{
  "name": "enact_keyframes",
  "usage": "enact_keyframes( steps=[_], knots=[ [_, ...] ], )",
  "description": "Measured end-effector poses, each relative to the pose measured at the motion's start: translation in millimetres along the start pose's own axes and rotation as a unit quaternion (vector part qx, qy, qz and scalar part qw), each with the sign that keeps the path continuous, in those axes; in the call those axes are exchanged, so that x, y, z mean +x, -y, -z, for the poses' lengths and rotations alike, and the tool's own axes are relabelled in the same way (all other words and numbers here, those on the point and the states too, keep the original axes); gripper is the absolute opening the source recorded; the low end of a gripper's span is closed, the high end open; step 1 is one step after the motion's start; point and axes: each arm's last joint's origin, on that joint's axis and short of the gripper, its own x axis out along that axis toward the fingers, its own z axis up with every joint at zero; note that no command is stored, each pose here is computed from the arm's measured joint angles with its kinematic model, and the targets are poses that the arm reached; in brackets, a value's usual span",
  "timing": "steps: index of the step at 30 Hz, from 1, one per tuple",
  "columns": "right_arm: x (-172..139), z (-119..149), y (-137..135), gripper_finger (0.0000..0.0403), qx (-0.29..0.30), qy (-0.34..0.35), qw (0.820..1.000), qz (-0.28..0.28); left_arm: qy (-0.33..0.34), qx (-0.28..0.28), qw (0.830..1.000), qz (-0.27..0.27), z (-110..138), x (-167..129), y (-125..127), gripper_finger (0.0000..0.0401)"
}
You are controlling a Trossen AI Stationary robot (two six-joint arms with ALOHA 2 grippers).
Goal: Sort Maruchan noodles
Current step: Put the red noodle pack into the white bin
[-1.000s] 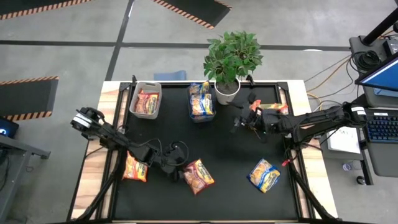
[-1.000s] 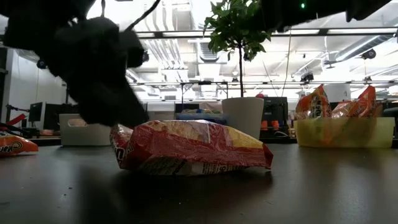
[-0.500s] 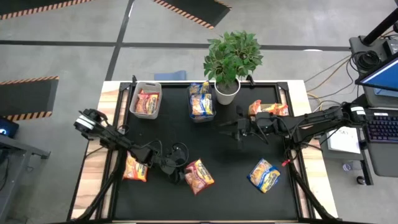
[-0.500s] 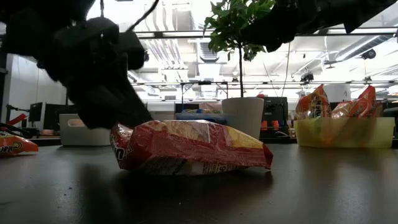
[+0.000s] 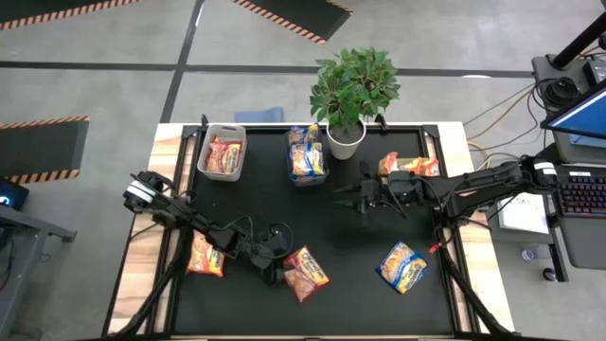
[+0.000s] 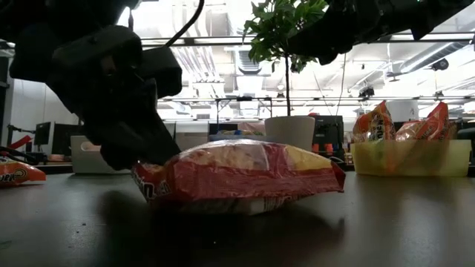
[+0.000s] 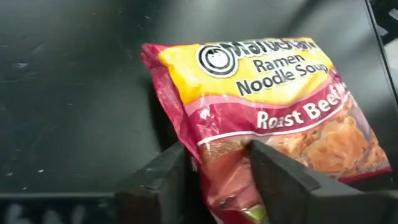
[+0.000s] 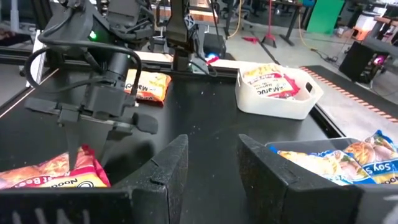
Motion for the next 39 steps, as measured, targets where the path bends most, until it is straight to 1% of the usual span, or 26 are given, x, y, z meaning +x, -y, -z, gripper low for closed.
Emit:
enact_keyframes(
  steps=[3, 6, 7, 8, 11, 15, 22, 28, 33, 39],
  knots=[
    [0.0, -0.1, 0.0, 0.0127, 0.004, 0.000, 1.000, 0.000, -0.003, 0.013, 1.000, 0.004, 0.1, -0.1, 0.3, 0.0105],
    [0.0, 0.0, 0.0, 0.0127, 0.012, 0.000, 1.000, 0.000, -0.002, 0.029, 1.000, 0.005, -0.6, -0.8, 0.7, 0.0035],
    [0.0, 0.3, 0.0, 0.0127, 0.012, 0.000, 1.000, 0.000, -0.002, 0.035, 0.999, 0.004, -1.0, -1.3, 0.8, 0.0019],
    [-0.1, 0.8, -0.1, 0.0127, 0.013, -0.001, 1.000, 0.000, -0.002, 0.039, 0.999, 0.005, -1.5, -2.2, 1.0, 0.0011],
    [-0.1, 0.9, -0.1, 0.0127, 0.018, -0.001, 1.000, 0.000, -0.002, 0.053, 0.999, 0.004, -4.1, -6.5, 2.0, 0.0013],
    [-0.1, 1.0, -0.1, 0.0127, 0.019, -0.001, 1.000, 0.000, -0.014, 0.062, 0.998, -0.013, -6.8, -15.8, 1.1, 0.0004],
    [-0.1, 1.0, -0.1, 0.0127, 0.023, -0.001, 1.000, 0.000, -0.001, 0.087, 0.992, -0.095, -17.9, -45.3, -3.6, 0.0002],
    [-0.1, 0.8, -0.2, 0.0127, 0.030, 0.000, 1.000, 0.000, 0.028, 0.115, 0.984, -0.134, -31.9, -77.1, -4.5, 0.0001],
    [-0.1, 0.5, -0.1, 0.0127, 0.031, 0.002, 1.000, 0.000, 0.052, 0.134, 0.979, -0.146, -40.0, -94.4, -4.4, 0.0001],
    [-0.1, 0.5, -0.1, 0.0127, 0.042, 0.002, 0.999, 0.000, 0.058, 0.142, 0.977, -0.148, -41.7, -96.8, -4.1, 0.0000]
  ],
)
